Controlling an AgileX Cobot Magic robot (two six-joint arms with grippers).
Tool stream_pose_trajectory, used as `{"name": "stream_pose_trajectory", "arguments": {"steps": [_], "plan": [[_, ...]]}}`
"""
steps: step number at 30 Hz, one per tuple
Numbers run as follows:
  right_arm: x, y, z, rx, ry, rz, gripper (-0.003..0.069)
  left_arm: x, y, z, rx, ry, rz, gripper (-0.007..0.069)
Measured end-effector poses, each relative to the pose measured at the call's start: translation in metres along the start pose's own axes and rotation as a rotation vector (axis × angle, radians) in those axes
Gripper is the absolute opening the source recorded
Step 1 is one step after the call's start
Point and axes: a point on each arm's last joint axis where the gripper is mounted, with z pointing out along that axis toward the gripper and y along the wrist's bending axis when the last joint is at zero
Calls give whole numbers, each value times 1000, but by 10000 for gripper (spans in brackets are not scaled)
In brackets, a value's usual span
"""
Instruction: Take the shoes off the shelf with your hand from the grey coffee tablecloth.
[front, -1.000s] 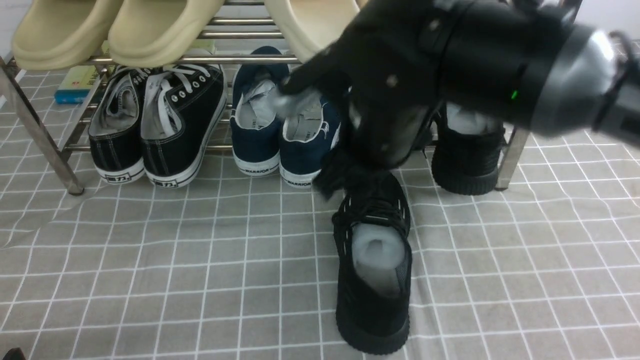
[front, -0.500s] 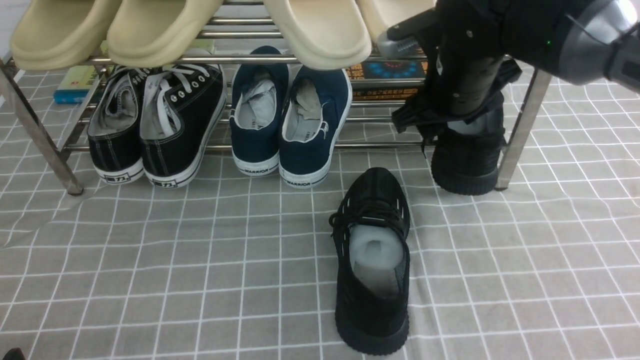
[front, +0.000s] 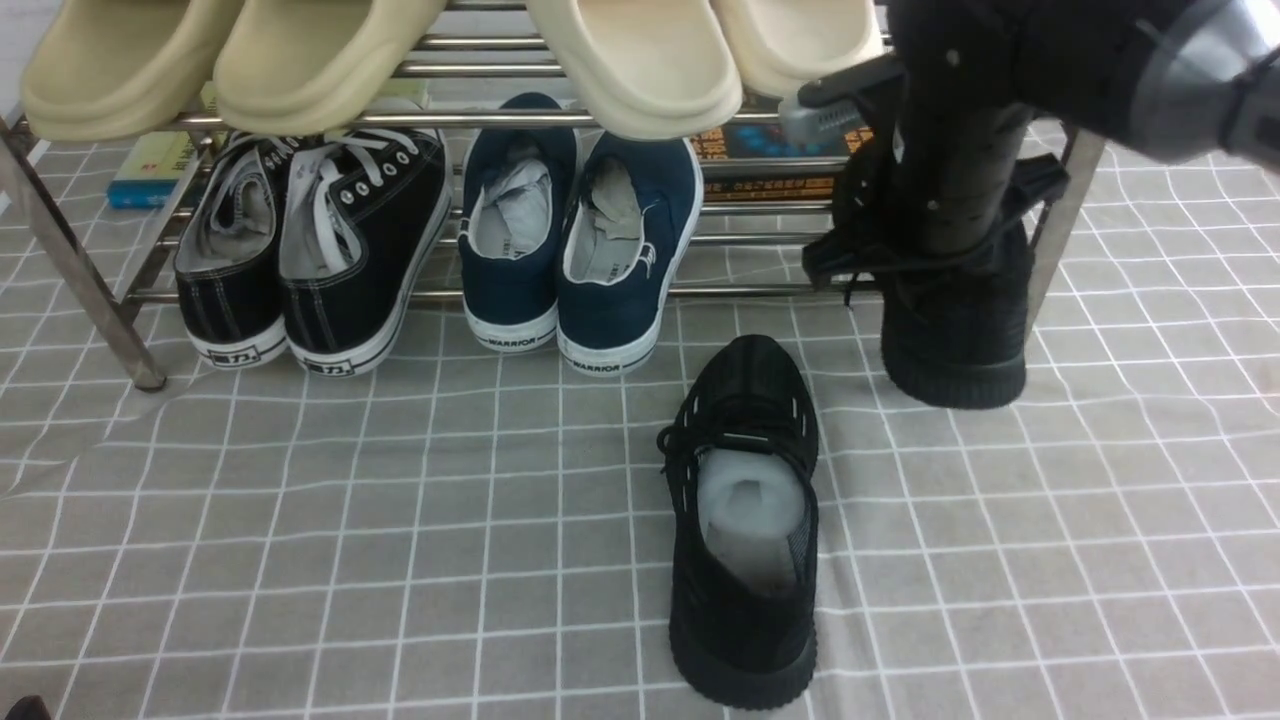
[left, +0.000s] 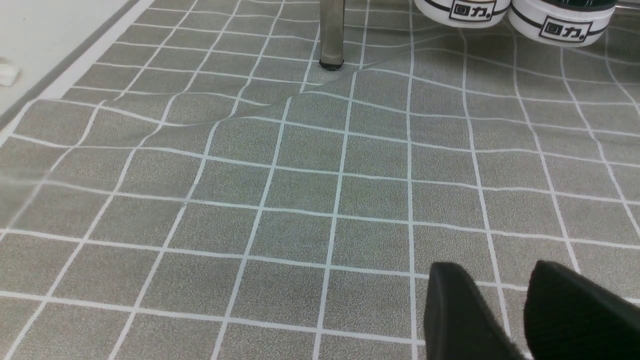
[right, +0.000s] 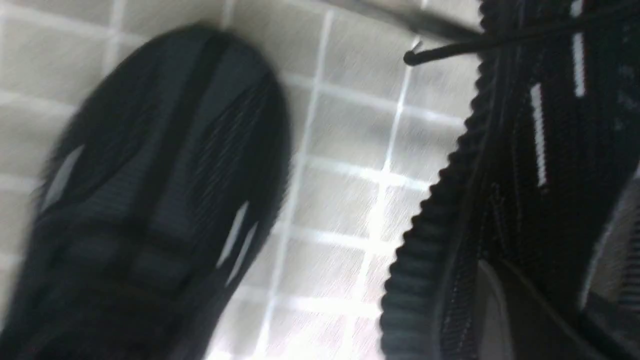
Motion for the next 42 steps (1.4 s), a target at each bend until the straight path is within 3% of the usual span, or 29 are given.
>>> {"name": "stream_pose_trajectory", "arguments": {"steps": [5,14,26,38,42], "plan": [[29,21,-30,-87,17,-23,0,0,0,0,0,0,0,240],[82,43,-33,-85,115,-52,0,0,0,0,0,0,0,240],[105,40,-5,-28,209,-32,0,0,0,0,0,0,0,240],[101,44,7,-60,95,52,16,0,0,0,0,0,0,240],[100,45,7,-71,83,69,62,0,0,0,0,0,0,240]]}}
